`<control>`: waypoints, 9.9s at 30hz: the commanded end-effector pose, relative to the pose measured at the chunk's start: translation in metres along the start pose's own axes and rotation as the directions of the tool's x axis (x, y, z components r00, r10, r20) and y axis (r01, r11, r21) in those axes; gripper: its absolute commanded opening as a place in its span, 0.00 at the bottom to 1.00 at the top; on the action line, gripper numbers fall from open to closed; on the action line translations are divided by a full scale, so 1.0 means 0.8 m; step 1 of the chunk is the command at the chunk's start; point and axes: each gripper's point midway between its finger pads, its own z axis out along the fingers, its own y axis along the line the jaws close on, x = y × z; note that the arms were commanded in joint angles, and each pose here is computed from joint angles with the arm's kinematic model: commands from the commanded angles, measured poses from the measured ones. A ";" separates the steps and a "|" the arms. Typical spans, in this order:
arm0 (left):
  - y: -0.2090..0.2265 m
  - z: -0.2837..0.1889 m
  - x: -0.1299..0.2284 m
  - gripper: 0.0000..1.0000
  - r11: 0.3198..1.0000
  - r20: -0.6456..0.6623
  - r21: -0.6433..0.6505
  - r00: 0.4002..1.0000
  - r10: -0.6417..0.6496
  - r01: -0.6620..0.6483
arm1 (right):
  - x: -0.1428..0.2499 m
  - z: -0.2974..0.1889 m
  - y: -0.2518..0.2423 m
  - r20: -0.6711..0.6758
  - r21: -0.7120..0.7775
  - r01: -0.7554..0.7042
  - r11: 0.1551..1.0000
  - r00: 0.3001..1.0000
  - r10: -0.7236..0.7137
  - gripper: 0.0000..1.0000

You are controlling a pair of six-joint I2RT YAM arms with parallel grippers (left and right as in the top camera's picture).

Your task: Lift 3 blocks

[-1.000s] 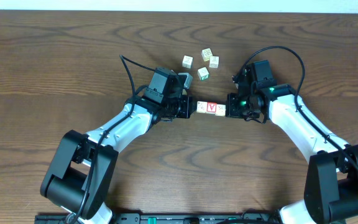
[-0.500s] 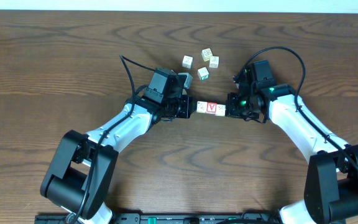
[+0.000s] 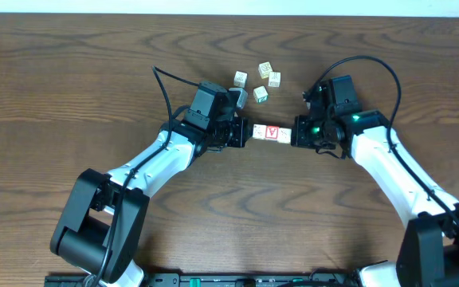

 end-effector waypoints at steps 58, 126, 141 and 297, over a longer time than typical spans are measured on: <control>-0.111 -0.026 0.001 0.07 0.958 -0.012 0.256 0.990 0.139 -0.131 | 0.024 -0.026 0.104 -0.069 -0.344 0.071 0.936 0.993 -0.100 0.01; -0.111 -0.025 0.001 0.07 0.957 -0.013 0.255 0.989 0.144 -0.136 | 0.015 -0.033 0.106 -0.052 -0.321 0.090 0.943 0.992 -0.112 0.01; -0.110 -0.025 0.003 0.07 0.957 -0.018 0.253 0.989 0.149 -0.139 | 0.015 -0.031 0.101 -0.050 -0.297 0.087 0.951 0.993 -0.107 0.01; -0.023 0.046 0.075 0.07 0.998 -0.207 0.031 0.976 0.065 -0.060 | 0.067 0.054 0.030 -0.246 -0.097 0.034 0.995 0.968 -0.057 0.01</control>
